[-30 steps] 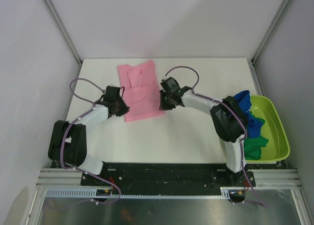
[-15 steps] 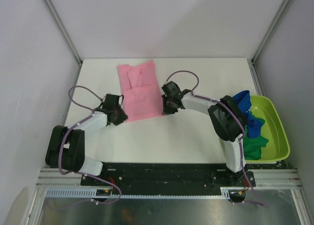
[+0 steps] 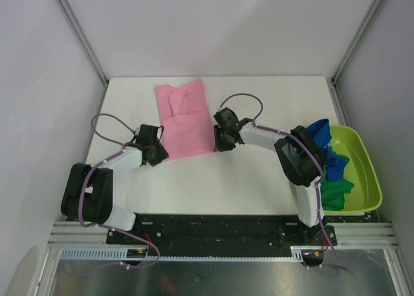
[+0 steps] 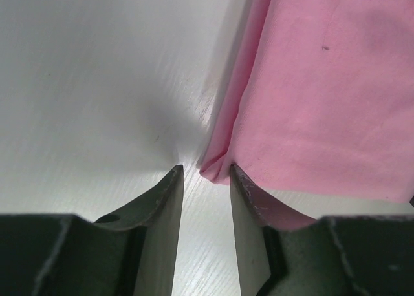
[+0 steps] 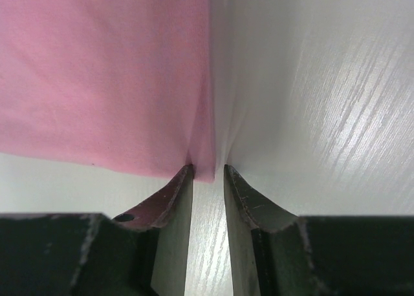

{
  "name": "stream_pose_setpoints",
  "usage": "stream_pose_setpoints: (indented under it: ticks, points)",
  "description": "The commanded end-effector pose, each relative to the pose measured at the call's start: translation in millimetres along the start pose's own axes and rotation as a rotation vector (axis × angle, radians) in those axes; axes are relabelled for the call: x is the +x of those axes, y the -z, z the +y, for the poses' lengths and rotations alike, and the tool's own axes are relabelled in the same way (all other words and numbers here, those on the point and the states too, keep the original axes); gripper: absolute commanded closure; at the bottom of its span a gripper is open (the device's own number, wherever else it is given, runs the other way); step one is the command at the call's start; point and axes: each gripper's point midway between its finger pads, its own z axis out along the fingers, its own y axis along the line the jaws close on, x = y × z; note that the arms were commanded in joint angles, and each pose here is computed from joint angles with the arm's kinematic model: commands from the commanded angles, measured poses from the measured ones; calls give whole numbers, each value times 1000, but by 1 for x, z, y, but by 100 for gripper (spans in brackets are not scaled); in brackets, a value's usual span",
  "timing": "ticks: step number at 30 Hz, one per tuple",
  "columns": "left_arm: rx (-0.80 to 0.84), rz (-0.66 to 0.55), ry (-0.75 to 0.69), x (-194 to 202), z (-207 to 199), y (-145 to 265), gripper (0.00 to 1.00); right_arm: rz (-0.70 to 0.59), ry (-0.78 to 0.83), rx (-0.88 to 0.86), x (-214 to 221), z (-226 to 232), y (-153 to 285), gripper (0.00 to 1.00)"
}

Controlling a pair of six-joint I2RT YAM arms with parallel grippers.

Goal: Fold and stack the t-shirts
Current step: Grab one side of the 2/3 rectangular tshirt with both arms

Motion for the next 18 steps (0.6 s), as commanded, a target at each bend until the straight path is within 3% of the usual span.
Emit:
stream_pose_setpoints:
  ticks: [1, 11, 18]
  points:
    - [24, 0, 1, -4, -9, -6, 62, -55, -2, -5, -14, 0, 15, 69]
    - [-54, 48, 29, 16, 11, -18, 71, -72, -27, -25, -21, 0, 13, 67]
    - [-70, 39, 27, 15, 13, -18, 84, -64, -38, -38, -18, 4, 6, 65]
